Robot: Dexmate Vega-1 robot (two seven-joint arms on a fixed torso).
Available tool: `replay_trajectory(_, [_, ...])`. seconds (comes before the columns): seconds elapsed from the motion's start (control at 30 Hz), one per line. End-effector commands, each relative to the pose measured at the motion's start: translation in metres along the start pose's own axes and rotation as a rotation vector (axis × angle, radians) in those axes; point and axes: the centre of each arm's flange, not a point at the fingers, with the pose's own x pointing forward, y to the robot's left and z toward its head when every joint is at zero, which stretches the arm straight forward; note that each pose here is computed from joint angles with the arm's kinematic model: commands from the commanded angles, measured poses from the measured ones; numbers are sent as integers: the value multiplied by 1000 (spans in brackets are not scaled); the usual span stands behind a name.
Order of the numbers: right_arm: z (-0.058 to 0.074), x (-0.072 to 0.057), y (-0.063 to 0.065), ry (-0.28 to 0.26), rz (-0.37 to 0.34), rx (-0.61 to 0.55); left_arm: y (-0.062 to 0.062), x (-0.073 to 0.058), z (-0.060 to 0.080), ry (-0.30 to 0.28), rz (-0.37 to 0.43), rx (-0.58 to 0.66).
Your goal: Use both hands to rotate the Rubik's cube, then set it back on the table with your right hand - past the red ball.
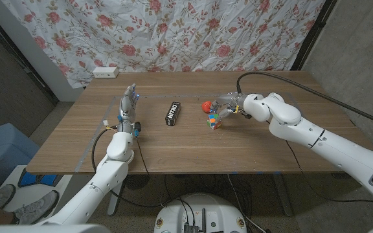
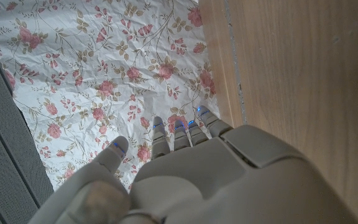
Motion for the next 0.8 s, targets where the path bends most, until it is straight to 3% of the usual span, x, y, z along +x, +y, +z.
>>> replay_trajectory(0.03, [6, 2, -5, -7, 57, 4, 2, 4, -3, -1, -5, -7])
replay_trajectory(0.37, [8, 2, -7, -14, 103, 3, 5, 8, -3, -4, -12, -7])
replay_trajectory(0.8, [5, -1, -6, -24, 100, 12, 10, 20, 0, -6, -46, -3])
